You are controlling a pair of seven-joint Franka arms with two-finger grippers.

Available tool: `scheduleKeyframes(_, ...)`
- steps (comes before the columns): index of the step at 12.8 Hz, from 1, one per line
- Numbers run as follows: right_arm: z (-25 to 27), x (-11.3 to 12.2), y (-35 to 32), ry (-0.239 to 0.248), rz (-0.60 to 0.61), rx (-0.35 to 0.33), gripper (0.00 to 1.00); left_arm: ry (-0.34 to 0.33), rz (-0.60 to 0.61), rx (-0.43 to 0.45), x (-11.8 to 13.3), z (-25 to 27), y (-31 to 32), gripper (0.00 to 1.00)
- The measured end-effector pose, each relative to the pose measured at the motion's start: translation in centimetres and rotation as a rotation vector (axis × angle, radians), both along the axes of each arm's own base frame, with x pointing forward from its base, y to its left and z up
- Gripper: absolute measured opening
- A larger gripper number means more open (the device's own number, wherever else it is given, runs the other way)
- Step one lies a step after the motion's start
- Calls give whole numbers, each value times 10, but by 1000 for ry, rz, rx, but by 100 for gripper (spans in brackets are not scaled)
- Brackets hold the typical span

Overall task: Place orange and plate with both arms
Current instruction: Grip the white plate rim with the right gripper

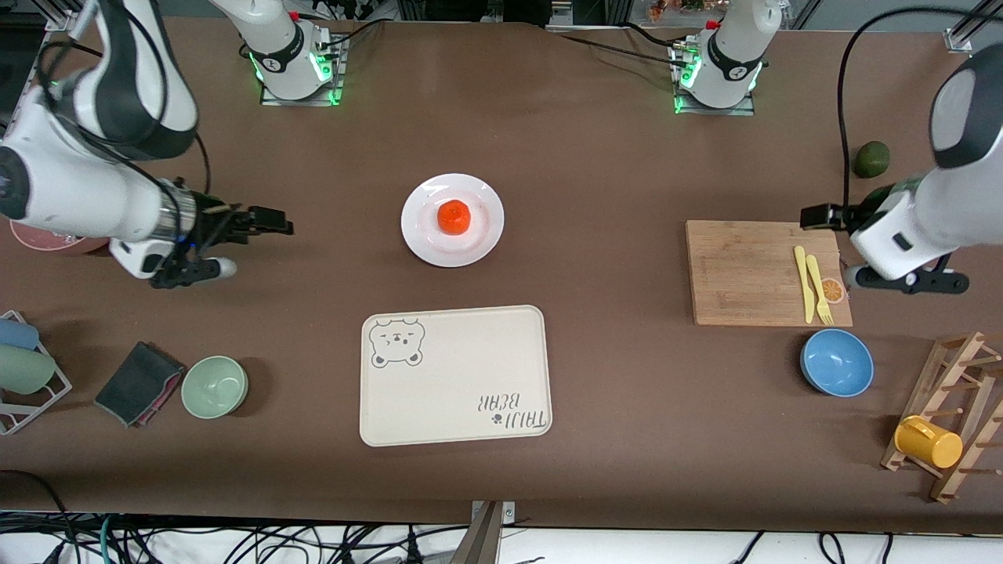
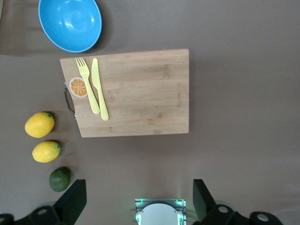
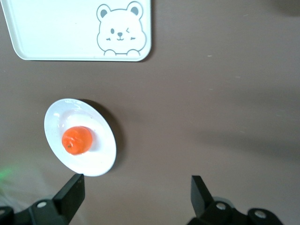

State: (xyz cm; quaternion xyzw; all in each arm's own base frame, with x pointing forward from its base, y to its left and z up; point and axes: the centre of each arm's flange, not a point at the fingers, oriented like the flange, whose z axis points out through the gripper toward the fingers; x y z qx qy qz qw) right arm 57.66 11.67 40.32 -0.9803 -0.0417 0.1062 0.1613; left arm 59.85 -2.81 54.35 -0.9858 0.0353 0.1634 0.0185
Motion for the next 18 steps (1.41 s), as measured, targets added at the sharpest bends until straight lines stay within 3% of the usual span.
scheduleKeyframes(2, -34, -14, 31, -8, -64, 72, 100, -34, -14, -22, -12, 28, 15, 100)
scheduleKeyframes(5, -77, -39, 61, -32, -129, 121, 100, -104, -1, -25, -25, 72, 35, 100)
scheduleKeyframes(10, -130, -76, 59, -35, -153, 310, 100, -157, -8, -27, -17, 66, 44, 100)
scheduleKeyframes(13, -150, -89, 55, -40, -152, 347, 100, -209, -14, -29, -27, 81, 44, 100)
scheduleKeyframes(15, -169, -96, 61, -66, -151, 385, 100, -259, -20, -32, -33, 79, 44, 100)
scheduleKeyframes(18, -198, -114, 79, -100, -150, 397, 100, -280, -36, -39, -40, 72, 38, 100)
